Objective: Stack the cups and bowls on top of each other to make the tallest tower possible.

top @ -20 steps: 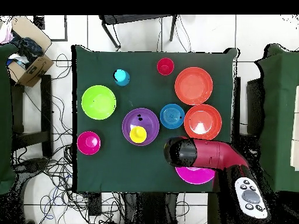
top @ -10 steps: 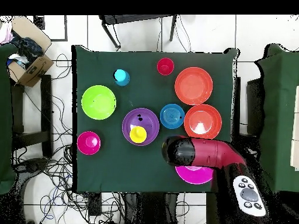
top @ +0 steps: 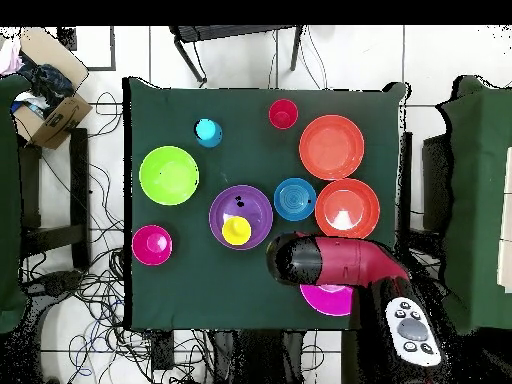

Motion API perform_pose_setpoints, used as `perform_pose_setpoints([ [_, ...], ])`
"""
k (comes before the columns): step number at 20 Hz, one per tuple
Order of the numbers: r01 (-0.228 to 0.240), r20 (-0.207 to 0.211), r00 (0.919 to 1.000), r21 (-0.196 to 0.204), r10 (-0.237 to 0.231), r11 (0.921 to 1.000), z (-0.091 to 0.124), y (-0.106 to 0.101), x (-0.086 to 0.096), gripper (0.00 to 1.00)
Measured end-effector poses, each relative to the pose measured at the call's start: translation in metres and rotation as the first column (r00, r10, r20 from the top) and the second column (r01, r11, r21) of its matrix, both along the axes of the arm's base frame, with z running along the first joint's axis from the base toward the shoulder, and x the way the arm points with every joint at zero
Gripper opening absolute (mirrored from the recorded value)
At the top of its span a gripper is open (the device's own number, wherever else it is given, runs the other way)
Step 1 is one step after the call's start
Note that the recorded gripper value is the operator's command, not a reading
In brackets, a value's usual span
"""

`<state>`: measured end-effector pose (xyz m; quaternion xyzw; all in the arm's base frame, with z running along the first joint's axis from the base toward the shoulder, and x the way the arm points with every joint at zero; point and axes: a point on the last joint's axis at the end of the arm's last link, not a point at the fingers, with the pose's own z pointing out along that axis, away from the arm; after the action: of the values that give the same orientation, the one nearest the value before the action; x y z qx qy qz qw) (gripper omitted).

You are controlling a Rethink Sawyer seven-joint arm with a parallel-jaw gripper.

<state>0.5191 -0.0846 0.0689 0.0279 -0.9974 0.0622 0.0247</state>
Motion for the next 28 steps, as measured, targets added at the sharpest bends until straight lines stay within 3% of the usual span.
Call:
perform_pose_setpoints([
  [10, -0.04, -0.038, 0.9985, -0.001, 0.04, 0.9992, -0.013, 0.023, -0.009, 1.0],
  [16, -0.049, -0.084, 0.9953, -0.029, 0.046, 0.9984, -0.024, 0.028, -0.026, 1.0],
  [28, -0.044, -0.118, 0.9924, -0.088, 0.033, 0.9951, -0.023, 0.022, -0.043, 1.0],
])
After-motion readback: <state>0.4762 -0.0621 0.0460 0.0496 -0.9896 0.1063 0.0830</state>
